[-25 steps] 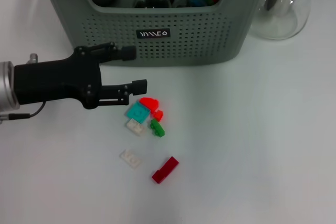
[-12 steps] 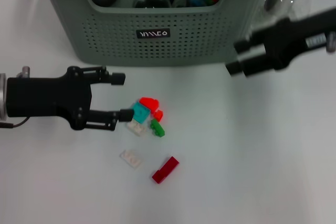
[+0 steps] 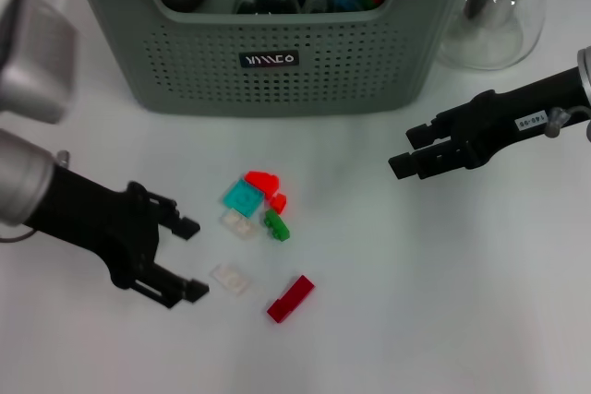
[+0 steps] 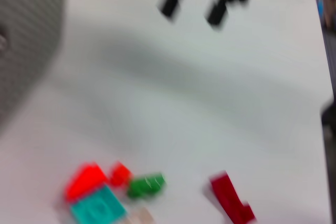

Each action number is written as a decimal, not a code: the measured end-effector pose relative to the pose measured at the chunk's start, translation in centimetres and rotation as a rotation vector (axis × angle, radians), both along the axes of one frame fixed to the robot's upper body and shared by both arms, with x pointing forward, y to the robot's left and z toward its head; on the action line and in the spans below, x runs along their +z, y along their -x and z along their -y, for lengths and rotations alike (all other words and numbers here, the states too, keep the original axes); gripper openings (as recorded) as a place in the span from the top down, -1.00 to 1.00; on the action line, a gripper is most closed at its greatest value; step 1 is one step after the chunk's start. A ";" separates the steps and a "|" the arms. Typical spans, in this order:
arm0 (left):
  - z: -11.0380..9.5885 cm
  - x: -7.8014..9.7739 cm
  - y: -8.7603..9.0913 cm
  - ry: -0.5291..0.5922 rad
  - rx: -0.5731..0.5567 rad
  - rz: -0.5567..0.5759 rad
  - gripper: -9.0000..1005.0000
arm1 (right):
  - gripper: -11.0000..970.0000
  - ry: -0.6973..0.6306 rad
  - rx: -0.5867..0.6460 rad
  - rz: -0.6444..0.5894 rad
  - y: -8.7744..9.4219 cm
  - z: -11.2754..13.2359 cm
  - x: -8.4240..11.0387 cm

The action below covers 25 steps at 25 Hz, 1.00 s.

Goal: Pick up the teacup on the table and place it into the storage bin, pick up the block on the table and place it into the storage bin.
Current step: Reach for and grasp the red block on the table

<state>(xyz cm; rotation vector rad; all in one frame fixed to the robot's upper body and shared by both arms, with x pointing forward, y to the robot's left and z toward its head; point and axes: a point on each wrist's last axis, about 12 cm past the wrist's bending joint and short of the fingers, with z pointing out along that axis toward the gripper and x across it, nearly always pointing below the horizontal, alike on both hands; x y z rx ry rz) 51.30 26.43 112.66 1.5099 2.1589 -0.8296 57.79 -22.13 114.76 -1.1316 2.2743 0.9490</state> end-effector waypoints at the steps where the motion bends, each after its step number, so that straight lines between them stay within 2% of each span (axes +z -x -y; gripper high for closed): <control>1: 0.9 0.2 0.0 -0.051 -0.009 -0.036 -0.65 | -0.36 -0.002 0.000 0.002 0.0 -0.1 0.0; 7: 4.8 1.0 0.0 -0.189 -0.055 -0.107 -0.65 | -0.36 -0.002 0.001 0.014 -0.2 -0.3 0.0; 17: 10.3 1.1 -0.6 -0.257 -0.174 0.026 -0.65 | -0.36 0.005 -0.021 0.027 -0.7 0.3 -0.2; 25: 14.0 1.1 -0.4 -0.301 -0.197 0.075 -0.65 | -0.36 0.001 -0.056 0.040 -1.1 1.1 0.0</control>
